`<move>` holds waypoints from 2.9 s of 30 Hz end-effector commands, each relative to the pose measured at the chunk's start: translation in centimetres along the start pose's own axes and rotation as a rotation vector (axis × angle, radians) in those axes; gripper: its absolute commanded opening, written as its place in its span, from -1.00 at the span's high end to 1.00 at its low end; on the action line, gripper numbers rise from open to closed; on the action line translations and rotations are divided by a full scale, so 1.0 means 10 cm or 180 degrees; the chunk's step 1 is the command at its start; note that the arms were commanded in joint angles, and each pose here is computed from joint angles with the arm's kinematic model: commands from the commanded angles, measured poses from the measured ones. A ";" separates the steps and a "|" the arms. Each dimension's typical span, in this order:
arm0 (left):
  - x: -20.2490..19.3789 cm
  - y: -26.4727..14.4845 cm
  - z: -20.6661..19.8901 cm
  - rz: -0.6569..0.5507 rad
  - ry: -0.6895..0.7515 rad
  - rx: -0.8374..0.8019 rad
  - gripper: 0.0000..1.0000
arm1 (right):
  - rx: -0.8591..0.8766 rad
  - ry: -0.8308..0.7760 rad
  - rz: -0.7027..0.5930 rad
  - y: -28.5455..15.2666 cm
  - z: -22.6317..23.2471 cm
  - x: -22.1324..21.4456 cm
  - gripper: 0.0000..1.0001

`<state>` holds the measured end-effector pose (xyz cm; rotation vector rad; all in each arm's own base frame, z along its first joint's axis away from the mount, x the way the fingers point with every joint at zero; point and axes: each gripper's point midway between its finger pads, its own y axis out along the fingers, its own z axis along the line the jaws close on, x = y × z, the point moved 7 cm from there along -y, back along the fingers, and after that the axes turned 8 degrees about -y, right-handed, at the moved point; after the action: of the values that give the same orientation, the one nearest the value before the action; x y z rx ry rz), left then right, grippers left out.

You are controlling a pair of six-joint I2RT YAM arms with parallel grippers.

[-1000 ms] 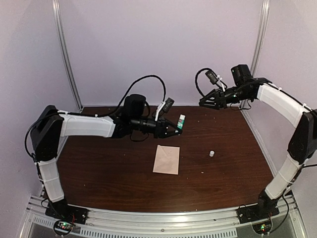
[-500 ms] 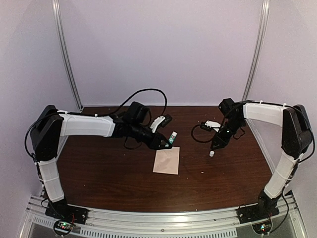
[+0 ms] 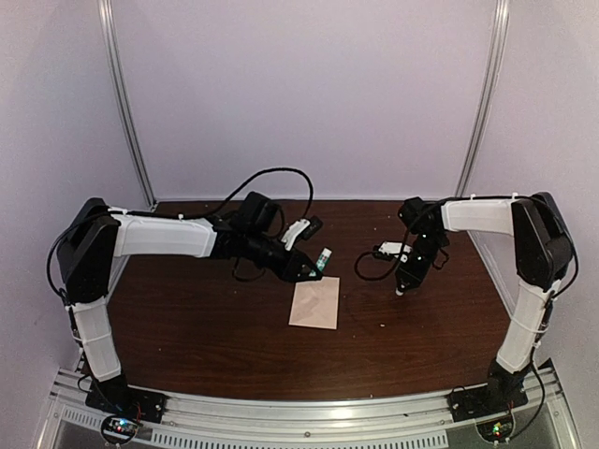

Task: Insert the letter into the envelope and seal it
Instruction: Pick up the solid glue cap from the center of the board, then install the solid glue cap onto the solid glue.

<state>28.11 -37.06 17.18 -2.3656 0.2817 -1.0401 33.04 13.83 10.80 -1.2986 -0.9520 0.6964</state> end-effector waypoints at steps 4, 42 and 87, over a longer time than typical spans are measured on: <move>0.07 -0.10 -0.05 -0.0123 0.0081 -0.0027 0.90 | -0.0075 0.0024 0.0006 0.01 -0.07 0.09 0.35; 0.06 -0.08 -0.04 -0.0106 0.0053 -0.0077 0.90 | 0.0031 0.0007 0.0120 0.09 0.04 0.05 0.44; -0.11 0.00 -0.62 0.0601 0.0683 -0.1036 1.00 | 0.2449 -0.0410 -0.1817 -1.39 0.69 0.97 0.65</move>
<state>23.43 -38.36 19.37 -2.4185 0.7197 -1.1811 31.73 22.11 24.81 -0.4510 -1.0120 0.5977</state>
